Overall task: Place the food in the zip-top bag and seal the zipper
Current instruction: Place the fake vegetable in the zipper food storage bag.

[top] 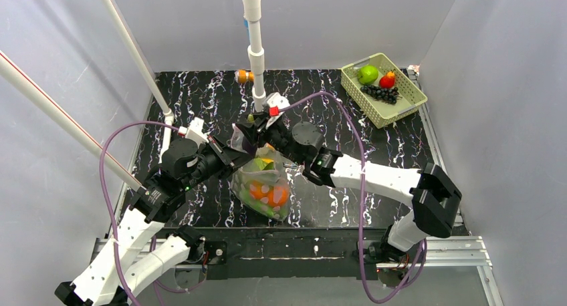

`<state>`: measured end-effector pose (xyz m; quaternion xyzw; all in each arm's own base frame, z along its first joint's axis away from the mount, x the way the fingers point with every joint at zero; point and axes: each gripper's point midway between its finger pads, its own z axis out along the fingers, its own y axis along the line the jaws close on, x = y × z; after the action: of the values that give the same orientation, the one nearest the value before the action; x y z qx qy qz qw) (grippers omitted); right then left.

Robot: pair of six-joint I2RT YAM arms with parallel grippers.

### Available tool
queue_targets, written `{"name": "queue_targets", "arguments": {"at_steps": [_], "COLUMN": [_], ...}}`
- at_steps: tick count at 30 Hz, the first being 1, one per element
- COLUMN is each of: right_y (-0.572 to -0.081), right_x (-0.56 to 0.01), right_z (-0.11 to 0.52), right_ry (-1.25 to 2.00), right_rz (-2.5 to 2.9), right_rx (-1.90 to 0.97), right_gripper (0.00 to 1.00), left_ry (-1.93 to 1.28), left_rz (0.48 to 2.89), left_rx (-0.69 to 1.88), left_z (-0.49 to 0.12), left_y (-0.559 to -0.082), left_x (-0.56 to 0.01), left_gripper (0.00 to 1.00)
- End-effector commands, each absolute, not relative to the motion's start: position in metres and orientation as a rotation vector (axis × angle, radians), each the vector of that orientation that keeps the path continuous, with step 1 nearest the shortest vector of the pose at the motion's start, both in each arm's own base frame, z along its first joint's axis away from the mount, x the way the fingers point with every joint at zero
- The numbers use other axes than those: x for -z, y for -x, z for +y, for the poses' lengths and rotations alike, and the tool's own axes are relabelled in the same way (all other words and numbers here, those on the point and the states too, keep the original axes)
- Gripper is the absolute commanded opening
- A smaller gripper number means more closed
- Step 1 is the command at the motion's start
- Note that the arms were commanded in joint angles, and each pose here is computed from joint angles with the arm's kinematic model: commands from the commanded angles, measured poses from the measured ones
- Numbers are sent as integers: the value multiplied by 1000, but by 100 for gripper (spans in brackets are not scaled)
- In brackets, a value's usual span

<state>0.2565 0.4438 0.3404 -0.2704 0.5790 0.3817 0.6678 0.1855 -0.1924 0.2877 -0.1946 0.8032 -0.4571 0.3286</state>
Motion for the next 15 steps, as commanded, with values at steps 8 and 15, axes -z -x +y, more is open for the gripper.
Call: {"name": "queue_targets", "arguments": {"at_steps": [8,15], "right_y": [-188,-161], "right_x": [-344,-344], "right_z": [398,374], "right_ry": [698,828], "right_rz": [1416,1618], "right_rx": [-958,-966], "right_gripper": [68,80], "left_ry": [478,465], "left_rz": [2047,2061], "left_rx": [1221,1232], "left_z": [-191,-193], "left_y": [-184,-181], "left_x": [-305,-301], "left_gripper": [0,0]}}
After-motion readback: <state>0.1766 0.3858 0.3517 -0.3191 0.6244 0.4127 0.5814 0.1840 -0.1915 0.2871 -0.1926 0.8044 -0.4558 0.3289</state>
